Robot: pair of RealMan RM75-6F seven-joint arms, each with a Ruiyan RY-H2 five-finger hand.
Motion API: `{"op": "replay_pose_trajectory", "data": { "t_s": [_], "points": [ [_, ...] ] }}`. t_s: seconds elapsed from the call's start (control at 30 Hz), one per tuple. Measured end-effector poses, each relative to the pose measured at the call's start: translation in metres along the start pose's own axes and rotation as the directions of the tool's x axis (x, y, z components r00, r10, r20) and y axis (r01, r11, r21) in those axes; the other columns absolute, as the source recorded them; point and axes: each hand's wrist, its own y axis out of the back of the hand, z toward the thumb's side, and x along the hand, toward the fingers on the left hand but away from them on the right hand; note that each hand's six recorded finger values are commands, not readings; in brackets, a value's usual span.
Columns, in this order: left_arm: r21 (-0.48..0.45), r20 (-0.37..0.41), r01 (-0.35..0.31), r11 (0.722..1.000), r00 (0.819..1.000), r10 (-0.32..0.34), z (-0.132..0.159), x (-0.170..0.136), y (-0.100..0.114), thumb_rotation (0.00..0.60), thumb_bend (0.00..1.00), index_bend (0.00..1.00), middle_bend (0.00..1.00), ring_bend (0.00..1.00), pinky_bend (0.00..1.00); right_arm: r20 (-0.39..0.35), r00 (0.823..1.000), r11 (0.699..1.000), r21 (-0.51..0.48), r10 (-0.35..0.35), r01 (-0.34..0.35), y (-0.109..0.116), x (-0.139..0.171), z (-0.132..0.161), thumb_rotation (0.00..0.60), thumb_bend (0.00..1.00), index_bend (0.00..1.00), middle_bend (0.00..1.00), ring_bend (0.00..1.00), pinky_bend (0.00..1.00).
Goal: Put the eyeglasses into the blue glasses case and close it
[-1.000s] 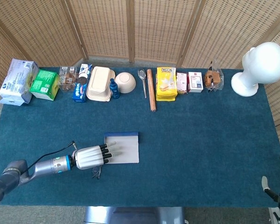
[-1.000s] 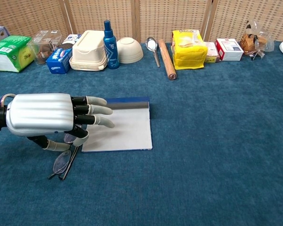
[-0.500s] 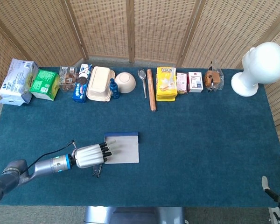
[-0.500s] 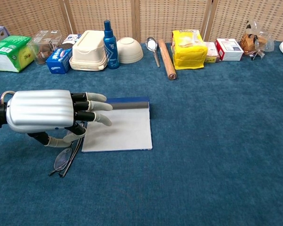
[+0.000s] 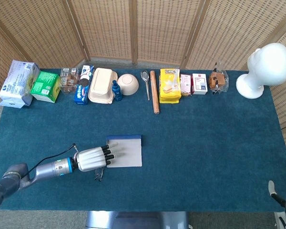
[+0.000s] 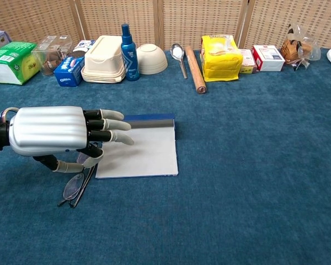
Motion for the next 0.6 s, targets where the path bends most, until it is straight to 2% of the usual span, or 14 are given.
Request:
{"op": "replay_pose_trajectory", "data": {
  "t_s": [0.27, 0.43, 0.6],
  "points": [
    [-0.003, 0.001, -0.006, 1.0, 1.0, 0.006, 0.0014, 0.0028, 0.0019, 0.6, 0.35, 0.37, 0.06, 0.0, 0.0, 0.002, 1.0, 1.0, 0.0, 0.002, -0.002, -0.0006, 0.0006, -0.0009, 0.6, 0.34, 0.0, 0.19, 0.0, 0.07],
    [-0.005, -0.001, -0.005, 1.0, 1.0, 0.005, 0.0001, 0.0031, 0.0032, 0.6, 0.36, 0.3, 0.01, 0.0, 0.0, 0.006, 1.0, 1.0, -0.001, -0.002, 0.002, 0.001, 0.0013, -0.002, 0.6, 0.34, 0.0, 0.19, 0.0, 0.07],
    [-0.005, -0.01, -0.011, 1.0, 1.0, 0.011, -0.0014, 0.0006, 0.0049, 0.6, 0.37, 0.3, 0.01, 0.0, 0.0, 0.003, 1.0, 1.0, -0.002, 0.0, 0.0, 0.0004, 0.0011, -0.0016, 0.6, 0.34, 0.0, 0.19, 0.0, 0.08]
  ]
}}
